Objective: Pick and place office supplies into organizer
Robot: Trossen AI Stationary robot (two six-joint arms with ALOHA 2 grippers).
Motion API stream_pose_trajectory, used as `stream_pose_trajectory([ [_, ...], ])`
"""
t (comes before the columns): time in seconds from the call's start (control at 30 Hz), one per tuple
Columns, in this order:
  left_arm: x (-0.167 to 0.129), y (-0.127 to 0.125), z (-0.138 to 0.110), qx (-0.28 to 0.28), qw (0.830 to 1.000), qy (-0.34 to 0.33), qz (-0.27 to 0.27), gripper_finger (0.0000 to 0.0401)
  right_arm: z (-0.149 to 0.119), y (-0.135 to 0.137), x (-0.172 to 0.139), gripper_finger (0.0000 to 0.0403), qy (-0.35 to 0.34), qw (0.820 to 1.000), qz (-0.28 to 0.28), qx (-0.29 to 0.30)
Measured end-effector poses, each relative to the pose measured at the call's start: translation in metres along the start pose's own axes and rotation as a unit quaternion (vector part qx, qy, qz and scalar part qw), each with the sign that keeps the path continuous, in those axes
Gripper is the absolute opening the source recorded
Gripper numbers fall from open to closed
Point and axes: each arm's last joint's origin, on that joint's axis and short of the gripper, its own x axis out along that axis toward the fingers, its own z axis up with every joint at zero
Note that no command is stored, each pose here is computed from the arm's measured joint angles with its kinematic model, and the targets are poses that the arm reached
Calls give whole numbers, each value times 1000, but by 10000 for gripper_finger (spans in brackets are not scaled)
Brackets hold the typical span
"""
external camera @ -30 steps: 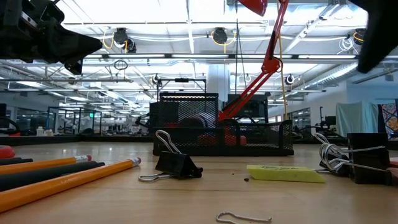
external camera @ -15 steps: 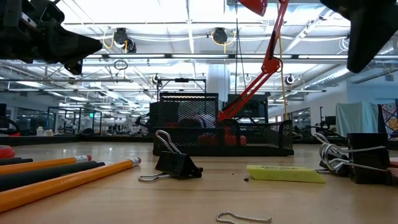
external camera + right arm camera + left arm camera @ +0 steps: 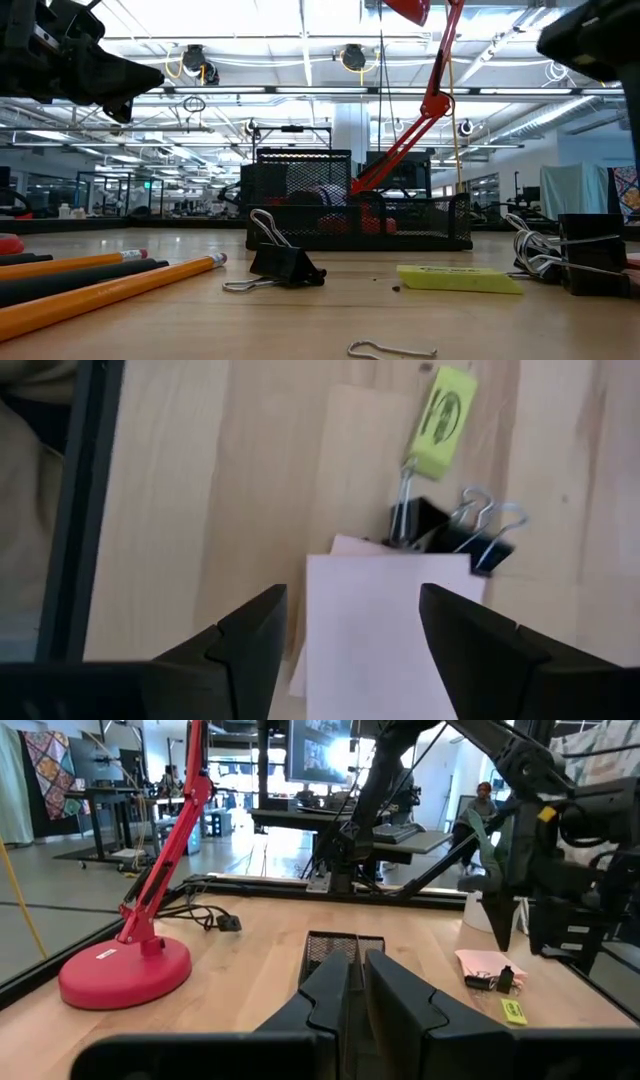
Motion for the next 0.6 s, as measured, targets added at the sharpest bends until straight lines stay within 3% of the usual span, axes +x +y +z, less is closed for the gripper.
stream_pose_trajectory([
  [0.33, 0, 0, -1, 3, 1000, 3, 0, 47, -4, 18, -15, 214, -6, 999, -7, 35],
  [0.6, 0, 0, -1, 2, 1000, 7, 0, 47, -15, 32, 5, 173, 16, 998, -23, 52],
])
